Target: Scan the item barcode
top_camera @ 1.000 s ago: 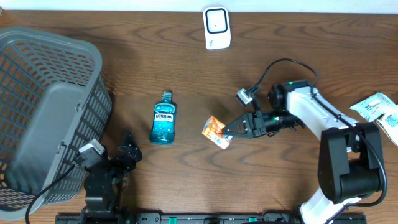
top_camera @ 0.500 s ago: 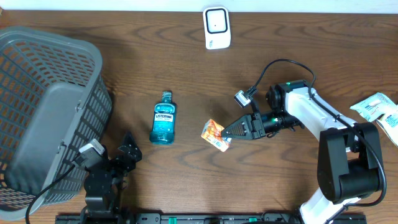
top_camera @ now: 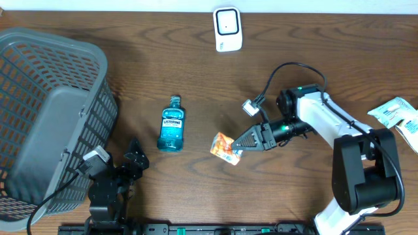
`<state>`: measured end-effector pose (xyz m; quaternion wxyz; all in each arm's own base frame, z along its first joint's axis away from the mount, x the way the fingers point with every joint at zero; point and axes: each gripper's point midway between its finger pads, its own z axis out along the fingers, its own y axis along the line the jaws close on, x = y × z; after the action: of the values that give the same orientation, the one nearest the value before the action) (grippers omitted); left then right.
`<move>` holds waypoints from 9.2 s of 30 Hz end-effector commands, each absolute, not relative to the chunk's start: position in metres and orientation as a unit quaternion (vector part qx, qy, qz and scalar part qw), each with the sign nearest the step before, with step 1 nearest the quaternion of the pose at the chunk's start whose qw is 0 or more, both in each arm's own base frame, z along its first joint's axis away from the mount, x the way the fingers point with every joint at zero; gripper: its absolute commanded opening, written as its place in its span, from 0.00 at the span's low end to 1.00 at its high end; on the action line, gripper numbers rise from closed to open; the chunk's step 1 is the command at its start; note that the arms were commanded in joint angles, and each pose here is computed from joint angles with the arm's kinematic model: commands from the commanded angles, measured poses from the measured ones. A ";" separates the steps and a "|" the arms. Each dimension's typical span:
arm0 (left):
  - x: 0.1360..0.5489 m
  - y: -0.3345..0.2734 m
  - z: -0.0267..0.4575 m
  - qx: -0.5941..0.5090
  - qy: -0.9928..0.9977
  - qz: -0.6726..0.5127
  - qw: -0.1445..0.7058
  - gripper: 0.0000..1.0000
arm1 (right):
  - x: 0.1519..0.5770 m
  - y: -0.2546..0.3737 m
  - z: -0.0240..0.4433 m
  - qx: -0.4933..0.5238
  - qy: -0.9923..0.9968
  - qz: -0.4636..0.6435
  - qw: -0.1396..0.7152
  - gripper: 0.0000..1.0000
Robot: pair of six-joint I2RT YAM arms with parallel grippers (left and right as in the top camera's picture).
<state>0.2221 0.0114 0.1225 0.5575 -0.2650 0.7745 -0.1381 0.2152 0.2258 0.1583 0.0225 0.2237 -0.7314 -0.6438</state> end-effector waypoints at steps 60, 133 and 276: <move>0.220 0.014 0.115 -0.271 0.779 -0.130 0.550 0.98 | 0.620 0.199 0.178 0.074 -0.864 0.064 -0.493 0.01; 0.220 0.014 0.115 -0.271 0.779 -0.129 0.550 0.98 | 0.438 -0.252 0.135 -0.411 -0.890 0.111 -0.165 0.57; 0.220 0.014 0.115 -0.271 0.779 -0.129 0.550 0.98 | 0.338 0.180 0.180 -0.117 -0.978 0.145 -0.094 0.99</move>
<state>0.2221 0.0114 0.1225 0.5575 -0.2650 0.7745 -0.1381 0.3380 0.2040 0.2089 -0.0884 -0.0255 -0.9941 0.0574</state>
